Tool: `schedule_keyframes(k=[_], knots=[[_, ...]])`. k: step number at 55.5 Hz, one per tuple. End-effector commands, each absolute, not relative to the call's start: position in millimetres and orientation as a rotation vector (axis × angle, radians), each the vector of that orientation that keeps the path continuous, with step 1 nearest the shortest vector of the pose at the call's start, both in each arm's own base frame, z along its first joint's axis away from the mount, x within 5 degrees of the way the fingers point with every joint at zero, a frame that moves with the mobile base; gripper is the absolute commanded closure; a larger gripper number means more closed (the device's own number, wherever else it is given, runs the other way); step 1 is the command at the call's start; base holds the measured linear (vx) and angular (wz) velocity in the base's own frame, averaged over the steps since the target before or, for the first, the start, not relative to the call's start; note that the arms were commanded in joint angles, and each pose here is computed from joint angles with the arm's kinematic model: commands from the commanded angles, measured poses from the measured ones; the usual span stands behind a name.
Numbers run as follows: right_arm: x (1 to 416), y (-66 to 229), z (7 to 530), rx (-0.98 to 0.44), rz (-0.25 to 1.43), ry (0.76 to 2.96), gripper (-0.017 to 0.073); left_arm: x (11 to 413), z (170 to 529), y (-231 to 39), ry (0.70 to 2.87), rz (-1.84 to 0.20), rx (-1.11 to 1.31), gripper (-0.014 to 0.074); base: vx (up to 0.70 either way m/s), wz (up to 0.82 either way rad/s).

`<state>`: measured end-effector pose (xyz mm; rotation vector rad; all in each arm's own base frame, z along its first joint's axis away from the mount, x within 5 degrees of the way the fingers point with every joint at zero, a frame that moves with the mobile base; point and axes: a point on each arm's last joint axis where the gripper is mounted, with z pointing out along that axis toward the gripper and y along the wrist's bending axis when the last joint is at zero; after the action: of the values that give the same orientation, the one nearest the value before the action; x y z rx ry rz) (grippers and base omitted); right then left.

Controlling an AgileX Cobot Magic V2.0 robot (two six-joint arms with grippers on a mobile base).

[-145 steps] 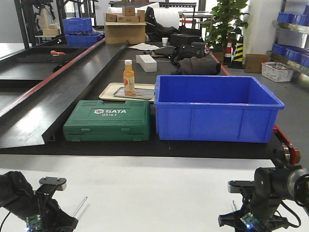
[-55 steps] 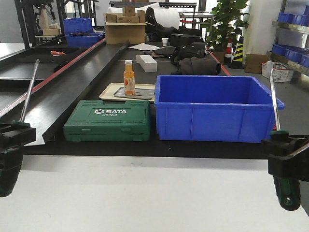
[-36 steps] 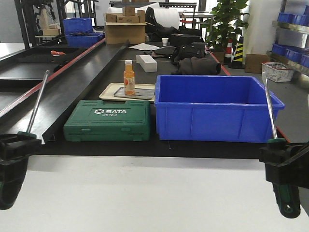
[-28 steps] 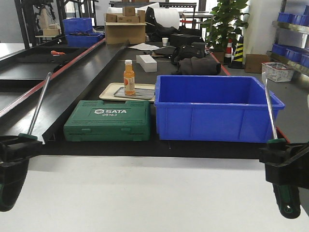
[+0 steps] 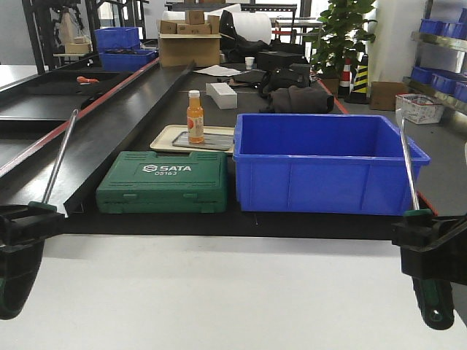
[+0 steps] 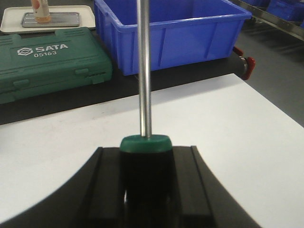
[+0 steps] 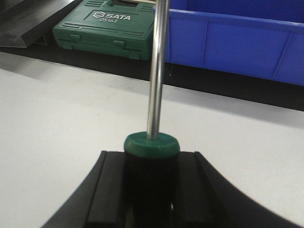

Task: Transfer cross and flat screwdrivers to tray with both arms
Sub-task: 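Hold both screwdrivers upright while the base turns away from the table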

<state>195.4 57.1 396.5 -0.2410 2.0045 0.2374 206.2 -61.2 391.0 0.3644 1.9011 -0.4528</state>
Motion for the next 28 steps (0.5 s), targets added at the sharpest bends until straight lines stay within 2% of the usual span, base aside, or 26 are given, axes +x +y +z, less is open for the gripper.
schedule_keyframes(k=[1,28], knots=[[194.3,55.6,417.2,-0.23,0.238,1.872,0.0567,201.9,409.9,-59.7,1.805,-0.462,0.31,0.0592,0.0,0.0],[194.3,55.6,417.1,-0.229,0.238,1.873,0.0567,202.3,409.6,-59.7,1.806,-0.462,0.31,0.0592,-0.02,0.03]])
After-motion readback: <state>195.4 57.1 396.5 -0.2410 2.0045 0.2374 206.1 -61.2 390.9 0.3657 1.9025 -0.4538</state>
